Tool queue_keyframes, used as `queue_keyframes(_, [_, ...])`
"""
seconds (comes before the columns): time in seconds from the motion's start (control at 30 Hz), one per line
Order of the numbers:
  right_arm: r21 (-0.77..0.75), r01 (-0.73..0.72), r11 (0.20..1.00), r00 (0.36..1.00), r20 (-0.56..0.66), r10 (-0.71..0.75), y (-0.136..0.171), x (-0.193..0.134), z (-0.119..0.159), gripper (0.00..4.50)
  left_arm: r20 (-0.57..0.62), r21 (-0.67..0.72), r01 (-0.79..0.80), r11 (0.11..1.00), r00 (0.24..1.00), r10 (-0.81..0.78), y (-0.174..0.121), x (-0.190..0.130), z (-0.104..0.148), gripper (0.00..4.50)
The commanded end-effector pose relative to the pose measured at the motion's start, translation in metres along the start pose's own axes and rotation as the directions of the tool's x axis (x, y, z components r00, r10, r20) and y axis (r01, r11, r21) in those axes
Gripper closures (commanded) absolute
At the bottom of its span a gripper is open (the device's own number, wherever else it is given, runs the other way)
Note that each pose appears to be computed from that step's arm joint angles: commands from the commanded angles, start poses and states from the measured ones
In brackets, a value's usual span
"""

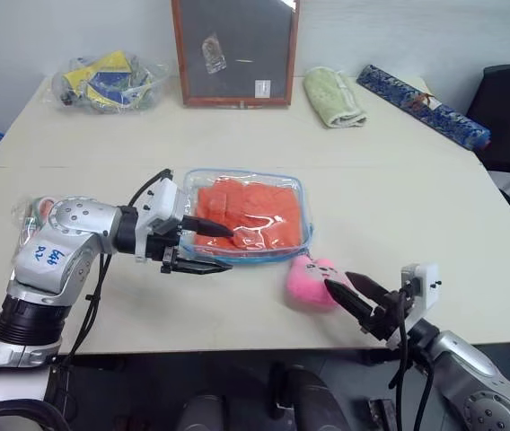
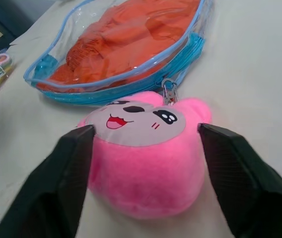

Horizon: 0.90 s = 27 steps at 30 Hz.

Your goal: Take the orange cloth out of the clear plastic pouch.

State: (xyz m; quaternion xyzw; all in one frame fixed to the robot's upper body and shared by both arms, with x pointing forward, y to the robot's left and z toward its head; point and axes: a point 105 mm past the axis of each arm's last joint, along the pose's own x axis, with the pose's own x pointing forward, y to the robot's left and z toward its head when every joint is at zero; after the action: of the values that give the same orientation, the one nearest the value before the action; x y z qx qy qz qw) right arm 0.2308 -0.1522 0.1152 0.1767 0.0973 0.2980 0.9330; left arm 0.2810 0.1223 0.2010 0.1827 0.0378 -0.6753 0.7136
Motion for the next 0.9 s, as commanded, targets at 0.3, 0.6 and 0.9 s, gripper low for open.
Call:
queue_keyframes(0.3, [-0.101, -0.064, 0.993, 0.998, -0.028, 0.061, 0.013, -0.007, 0.005, 4.48, 0.012, 0.062, -0.015, 0.998, 1.000, 0.014, 0.006, 0.002, 0.009, 1.52])
queue_keyframes(0.6, [-0.090, 0.017, 0.996, 0.999, 0.030, -0.015, 0.004, -0.018, 0.019, 3.24, 0.010, 0.062, -0.026, 0.998, 1.000, 0.026, 0.006, 0.001, 0.009, 1.52])
queue_keyframes(0.9, [-0.007, -0.012, 1.000, 1.000, -0.018, 0.012, 0.007, -0.001, -0.009, 2.59, 0.009, 0.082, -0.009, 0.997, 1.000, 0.008, 0.007, 0.006, 0.013, 1.52])
